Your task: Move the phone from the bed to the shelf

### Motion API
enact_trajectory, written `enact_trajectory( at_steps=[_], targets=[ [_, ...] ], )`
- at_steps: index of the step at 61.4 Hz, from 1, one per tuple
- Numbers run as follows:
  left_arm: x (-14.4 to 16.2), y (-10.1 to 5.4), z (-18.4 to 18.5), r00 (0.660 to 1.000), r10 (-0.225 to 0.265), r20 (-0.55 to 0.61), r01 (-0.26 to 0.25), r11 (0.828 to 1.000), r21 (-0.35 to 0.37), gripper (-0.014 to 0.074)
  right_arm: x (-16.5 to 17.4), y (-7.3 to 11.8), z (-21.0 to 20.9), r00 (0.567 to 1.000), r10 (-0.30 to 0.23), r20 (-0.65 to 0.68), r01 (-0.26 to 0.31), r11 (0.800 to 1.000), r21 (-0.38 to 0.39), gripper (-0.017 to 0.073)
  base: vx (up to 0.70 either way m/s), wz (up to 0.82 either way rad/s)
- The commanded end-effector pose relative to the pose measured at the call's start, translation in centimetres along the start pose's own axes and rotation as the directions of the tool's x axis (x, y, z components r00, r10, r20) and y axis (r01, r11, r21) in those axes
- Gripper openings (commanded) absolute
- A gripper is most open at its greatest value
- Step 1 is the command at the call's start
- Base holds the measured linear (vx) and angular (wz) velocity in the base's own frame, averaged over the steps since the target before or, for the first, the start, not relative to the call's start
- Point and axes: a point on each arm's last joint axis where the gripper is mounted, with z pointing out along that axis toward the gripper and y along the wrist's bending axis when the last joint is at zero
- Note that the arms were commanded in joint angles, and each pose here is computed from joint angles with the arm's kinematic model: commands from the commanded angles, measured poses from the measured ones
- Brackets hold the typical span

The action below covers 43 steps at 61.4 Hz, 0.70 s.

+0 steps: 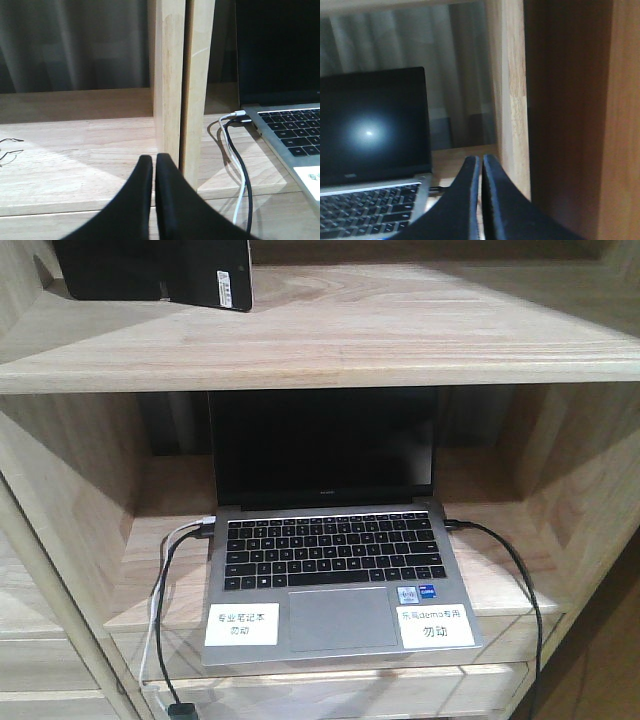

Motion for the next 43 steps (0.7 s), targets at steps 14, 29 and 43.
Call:
enact_trajectory(
  at_steps=[14,29,43],
  targets=[
    [-0.61,0.06,-0.04,0.997,-0.010,0.075,0.010,1.000,-0.005,0.0001,-0.46,0.02,-0.06,0.996,-0.058,0.070,0.058,0.998,0.002,-0.0004,0.00,0.00],
    [-0.61,0.06,-0.04,0.997,-0.010,0.075,0.010,1.000,-0.005,0.0001,-0.46,0.02,-0.06,0.996,-0.058,0.070,0.058,0.998,0.002,-0.0004,0.00,0.00],
    [-0.61,0.06,-0.04,0.997,-0.010,0.075,0.010,1.000,-0.005,0.0001,-0.46,0.02,-0.06,0.996,-0.058,0.070,0.058,0.998,0.002,-0.0004,0.00,0.00]
  ],
)
